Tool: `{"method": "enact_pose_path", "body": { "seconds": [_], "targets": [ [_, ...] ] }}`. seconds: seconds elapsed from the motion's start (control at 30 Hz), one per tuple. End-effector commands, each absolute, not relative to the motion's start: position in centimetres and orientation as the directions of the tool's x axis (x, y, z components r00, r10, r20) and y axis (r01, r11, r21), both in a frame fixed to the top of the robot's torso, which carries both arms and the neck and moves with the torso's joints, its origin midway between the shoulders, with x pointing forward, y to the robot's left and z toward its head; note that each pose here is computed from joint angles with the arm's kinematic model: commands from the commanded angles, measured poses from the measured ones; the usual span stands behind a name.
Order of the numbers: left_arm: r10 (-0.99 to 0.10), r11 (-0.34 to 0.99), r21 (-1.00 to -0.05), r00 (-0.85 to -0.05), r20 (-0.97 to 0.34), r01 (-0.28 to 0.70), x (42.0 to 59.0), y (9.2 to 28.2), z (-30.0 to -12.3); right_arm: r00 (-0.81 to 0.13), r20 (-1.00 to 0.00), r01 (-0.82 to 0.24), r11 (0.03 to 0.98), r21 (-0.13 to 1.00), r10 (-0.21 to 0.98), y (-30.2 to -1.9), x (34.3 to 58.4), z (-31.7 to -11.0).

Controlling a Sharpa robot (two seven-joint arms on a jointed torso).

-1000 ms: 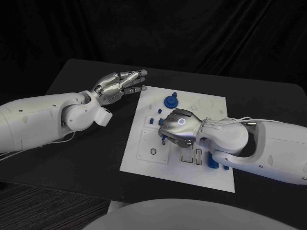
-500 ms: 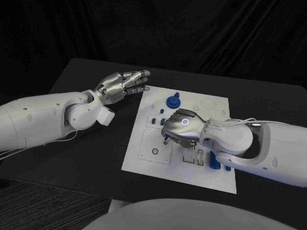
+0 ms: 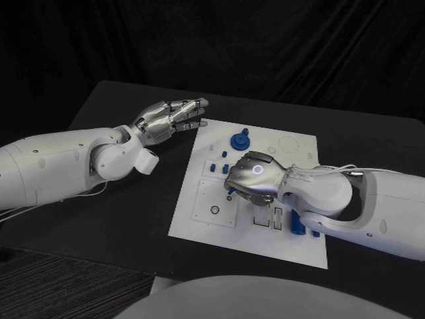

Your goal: Assemble the parts on the task board

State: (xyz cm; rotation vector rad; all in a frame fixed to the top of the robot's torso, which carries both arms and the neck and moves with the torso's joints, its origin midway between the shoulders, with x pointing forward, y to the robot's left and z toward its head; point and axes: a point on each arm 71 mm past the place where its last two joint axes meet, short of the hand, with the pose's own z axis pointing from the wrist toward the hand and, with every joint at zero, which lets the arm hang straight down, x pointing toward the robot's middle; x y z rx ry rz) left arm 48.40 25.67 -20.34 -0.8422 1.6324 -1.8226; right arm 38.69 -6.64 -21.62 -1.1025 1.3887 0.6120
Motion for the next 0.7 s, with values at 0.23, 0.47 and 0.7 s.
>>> {"method": "enact_pose_path", "body": {
  "seconds": [0.23, 0.47, 0.7],
  "targets": [
    [-0.74, -0.127, -0.992, -0.664, 0.106, -0.017, 48.31, 25.48, -20.4, 0.152, -0.958, -0.876, 0.416, -0.245, -0.243, -6.69, 38.55, -21.55],
    [-0.739, -0.126, -0.992, -0.665, 0.107, -0.02, 48.29, 25.49, -20.45, 0.142, -0.96, -0.876, 0.421, -0.235, -0.24, -6.74, 38.51, -21.58],
    [-0.739, -0.125, -0.992, -0.665, 0.108, -0.022, 48.28, 25.46, -20.48, 0.13, -0.963, -0.879, 0.421, -0.223, -0.237, -6.66, 38.42, -21.61]
  ]
}}
